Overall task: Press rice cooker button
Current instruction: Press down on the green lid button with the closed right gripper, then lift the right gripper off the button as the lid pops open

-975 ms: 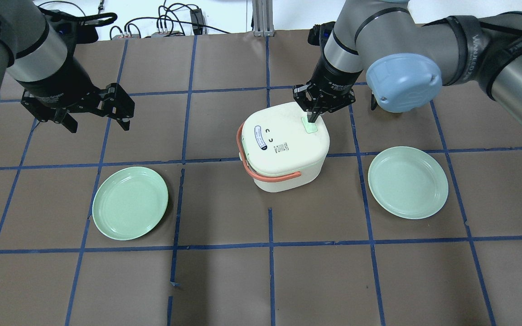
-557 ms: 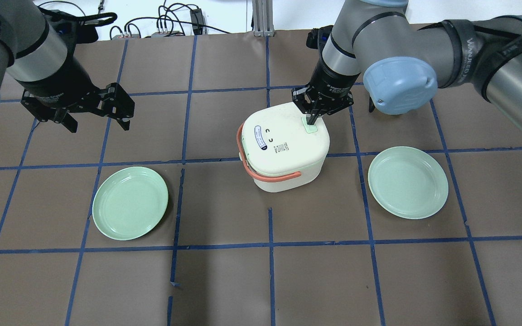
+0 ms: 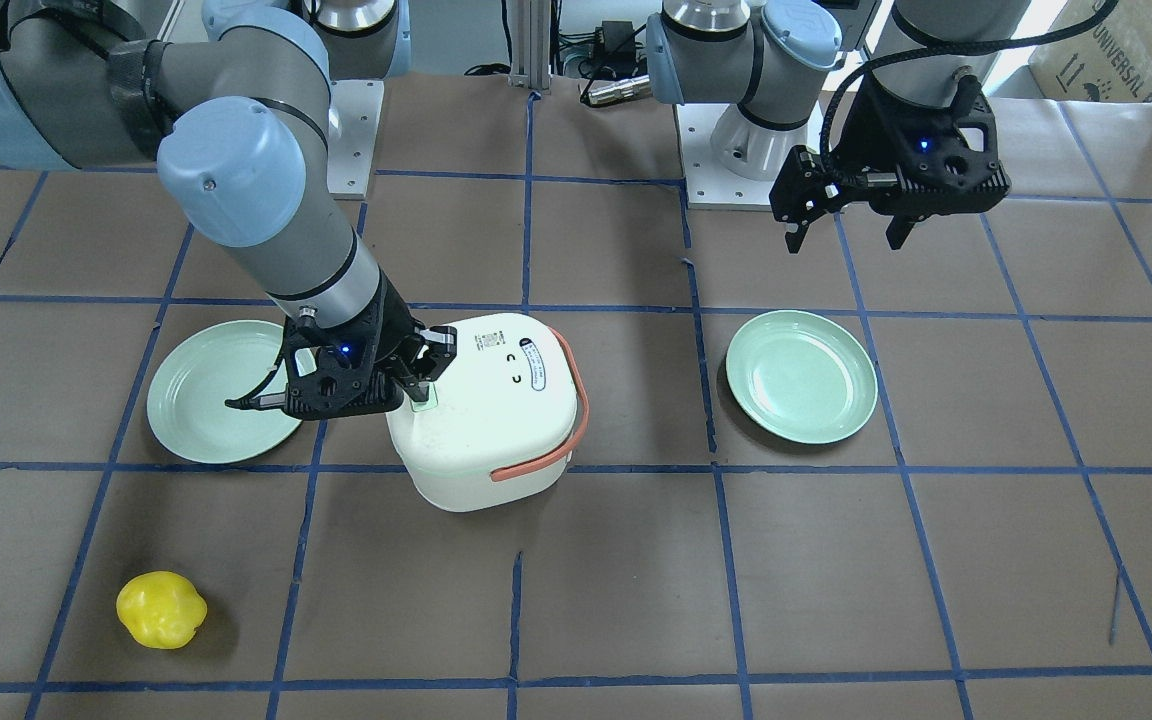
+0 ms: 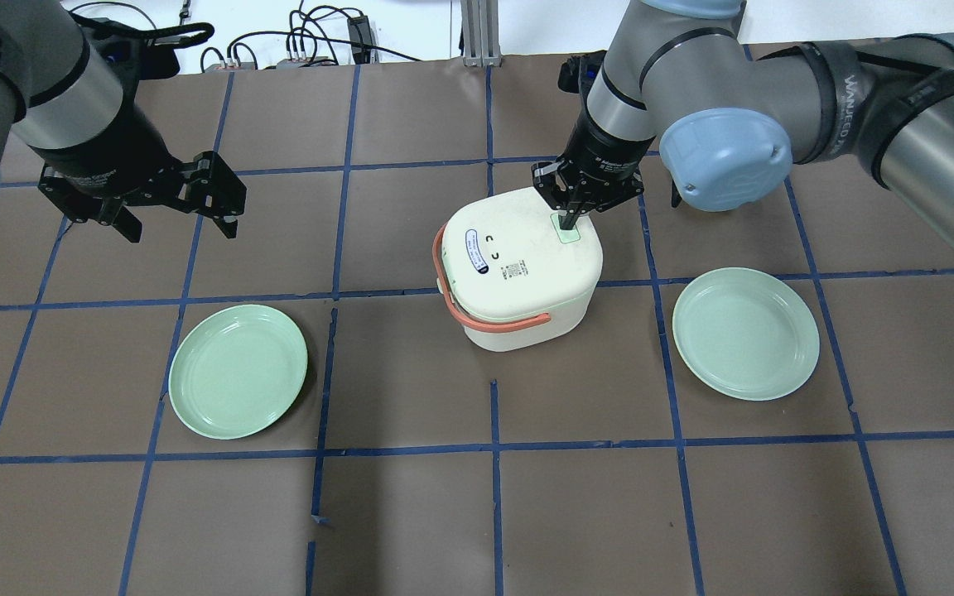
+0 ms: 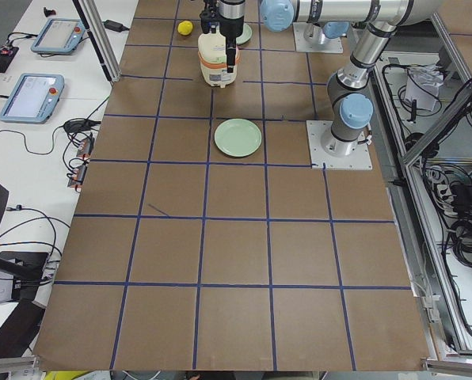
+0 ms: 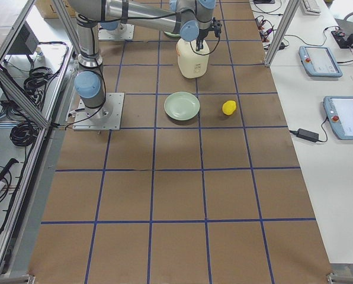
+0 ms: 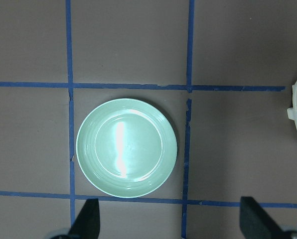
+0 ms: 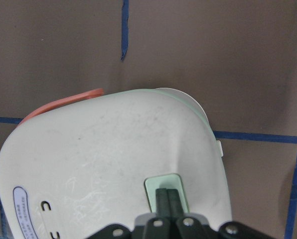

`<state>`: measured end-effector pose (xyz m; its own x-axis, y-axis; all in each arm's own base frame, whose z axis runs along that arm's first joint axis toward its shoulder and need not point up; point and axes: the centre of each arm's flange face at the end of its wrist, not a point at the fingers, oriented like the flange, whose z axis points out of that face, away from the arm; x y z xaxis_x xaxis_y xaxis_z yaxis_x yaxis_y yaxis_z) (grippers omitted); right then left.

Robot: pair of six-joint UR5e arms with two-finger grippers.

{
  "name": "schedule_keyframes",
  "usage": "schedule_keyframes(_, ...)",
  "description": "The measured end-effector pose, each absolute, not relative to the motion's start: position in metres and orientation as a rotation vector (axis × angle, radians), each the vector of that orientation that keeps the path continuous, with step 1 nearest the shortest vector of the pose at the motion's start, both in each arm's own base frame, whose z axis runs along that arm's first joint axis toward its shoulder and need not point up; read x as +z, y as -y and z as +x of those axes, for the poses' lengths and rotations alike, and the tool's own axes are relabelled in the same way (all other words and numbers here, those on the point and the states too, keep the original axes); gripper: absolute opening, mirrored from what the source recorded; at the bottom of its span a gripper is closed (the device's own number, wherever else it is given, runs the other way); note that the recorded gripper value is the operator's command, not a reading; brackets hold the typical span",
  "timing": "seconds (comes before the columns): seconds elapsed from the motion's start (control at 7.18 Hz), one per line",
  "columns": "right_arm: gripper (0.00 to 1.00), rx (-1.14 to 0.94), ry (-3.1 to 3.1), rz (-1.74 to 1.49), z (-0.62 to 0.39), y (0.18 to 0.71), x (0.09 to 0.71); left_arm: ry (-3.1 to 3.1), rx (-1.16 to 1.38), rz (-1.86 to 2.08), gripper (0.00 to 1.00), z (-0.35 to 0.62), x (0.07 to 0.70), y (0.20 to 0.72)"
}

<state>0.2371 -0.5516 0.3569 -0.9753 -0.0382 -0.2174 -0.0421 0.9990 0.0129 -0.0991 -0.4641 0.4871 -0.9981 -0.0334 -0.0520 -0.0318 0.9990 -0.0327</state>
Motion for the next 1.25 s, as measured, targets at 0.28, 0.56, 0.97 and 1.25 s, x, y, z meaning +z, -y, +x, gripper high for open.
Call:
schedule_keyframes(0.28, 0.06, 0.025, -2.922, -0.059, 0.237, 0.552, 0.355, -3.088, -0.049, -0.050, 1.00, -0.099, 0.487, 0.464)
schedule_keyframes(0.56, 0.08, 0.017, -2.924, -0.058, 0.237, 0.552, 0.358, -3.088, -0.049, -0.050, 1.00, -0.099, 0.487, 0.464)
schedule_keyframes(0.97, 0.25, -0.007, -2.928, -0.037, 0.235, 0.542, 0.380, -3.088, -0.049, -0.050, 1.00, -0.099, 0.487, 0.464)
schedule_keyframes(1.25, 1.00, -0.011, -2.942, -0.021, 0.231, 0.519, 0.418, -3.088, -0.049, -0.050, 1.00, -0.099, 0.487, 0.464)
